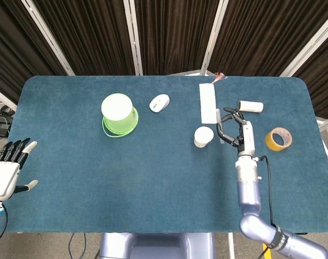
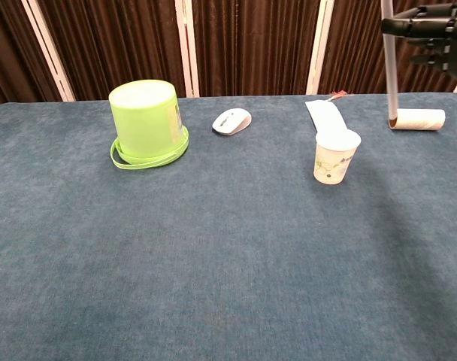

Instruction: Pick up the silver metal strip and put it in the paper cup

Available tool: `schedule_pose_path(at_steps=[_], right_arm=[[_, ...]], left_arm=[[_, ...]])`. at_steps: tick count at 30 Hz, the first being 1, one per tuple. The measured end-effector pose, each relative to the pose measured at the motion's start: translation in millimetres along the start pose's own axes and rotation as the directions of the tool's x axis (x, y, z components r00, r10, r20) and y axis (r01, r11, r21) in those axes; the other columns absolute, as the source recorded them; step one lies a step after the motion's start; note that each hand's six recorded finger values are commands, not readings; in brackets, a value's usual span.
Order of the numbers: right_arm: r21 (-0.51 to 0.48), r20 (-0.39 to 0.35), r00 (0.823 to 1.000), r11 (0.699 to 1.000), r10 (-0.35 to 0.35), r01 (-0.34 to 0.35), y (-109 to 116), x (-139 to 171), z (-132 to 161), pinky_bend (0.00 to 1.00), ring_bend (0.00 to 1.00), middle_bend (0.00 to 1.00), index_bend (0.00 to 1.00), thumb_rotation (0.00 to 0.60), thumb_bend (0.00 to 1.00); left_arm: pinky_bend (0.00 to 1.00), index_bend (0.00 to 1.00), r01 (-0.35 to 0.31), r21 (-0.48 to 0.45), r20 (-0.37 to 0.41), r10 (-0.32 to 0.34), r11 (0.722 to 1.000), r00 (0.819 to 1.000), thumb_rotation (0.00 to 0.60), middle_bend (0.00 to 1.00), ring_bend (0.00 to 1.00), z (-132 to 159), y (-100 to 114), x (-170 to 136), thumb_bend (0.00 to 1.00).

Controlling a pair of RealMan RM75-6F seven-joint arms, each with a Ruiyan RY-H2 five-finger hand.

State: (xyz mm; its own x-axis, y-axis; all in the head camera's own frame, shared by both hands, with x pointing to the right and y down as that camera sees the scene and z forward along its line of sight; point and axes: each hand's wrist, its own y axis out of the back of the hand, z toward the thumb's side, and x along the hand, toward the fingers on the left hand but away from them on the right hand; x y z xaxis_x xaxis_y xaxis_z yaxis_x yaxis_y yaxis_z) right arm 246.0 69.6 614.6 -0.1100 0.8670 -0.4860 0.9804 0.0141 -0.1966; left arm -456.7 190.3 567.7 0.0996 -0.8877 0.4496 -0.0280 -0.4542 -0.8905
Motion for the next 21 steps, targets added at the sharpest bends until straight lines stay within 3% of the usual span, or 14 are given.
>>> schedule_pose_path(at_steps=[8, 21], right_arm=[[-0.151, 0.041, 0.999, 0.988, -0.017, 0.023, -17, -19, -19, 0.0, 0.0, 0.24, 0.59, 0.6, 0.38], [-0.177, 0.068, 0.998, 0.984, -0.018, 0.03, -35, -39, -41, 0.0, 0.0, 0.24, 0.59, 0.6, 0.38]], left_arm=[[0.0, 0.0, 0.003, -0.003, -0.002, -0.003, 1.0, 1.0, 0.6, 0.0, 0.0, 0, 0, 1, 0.05], [0.0, 0.0, 0.01, -0.01, -0.005, -0.01, 1.0, 1.0, 0.6, 0.0, 0.0, 0, 0, 3, 0.06]])
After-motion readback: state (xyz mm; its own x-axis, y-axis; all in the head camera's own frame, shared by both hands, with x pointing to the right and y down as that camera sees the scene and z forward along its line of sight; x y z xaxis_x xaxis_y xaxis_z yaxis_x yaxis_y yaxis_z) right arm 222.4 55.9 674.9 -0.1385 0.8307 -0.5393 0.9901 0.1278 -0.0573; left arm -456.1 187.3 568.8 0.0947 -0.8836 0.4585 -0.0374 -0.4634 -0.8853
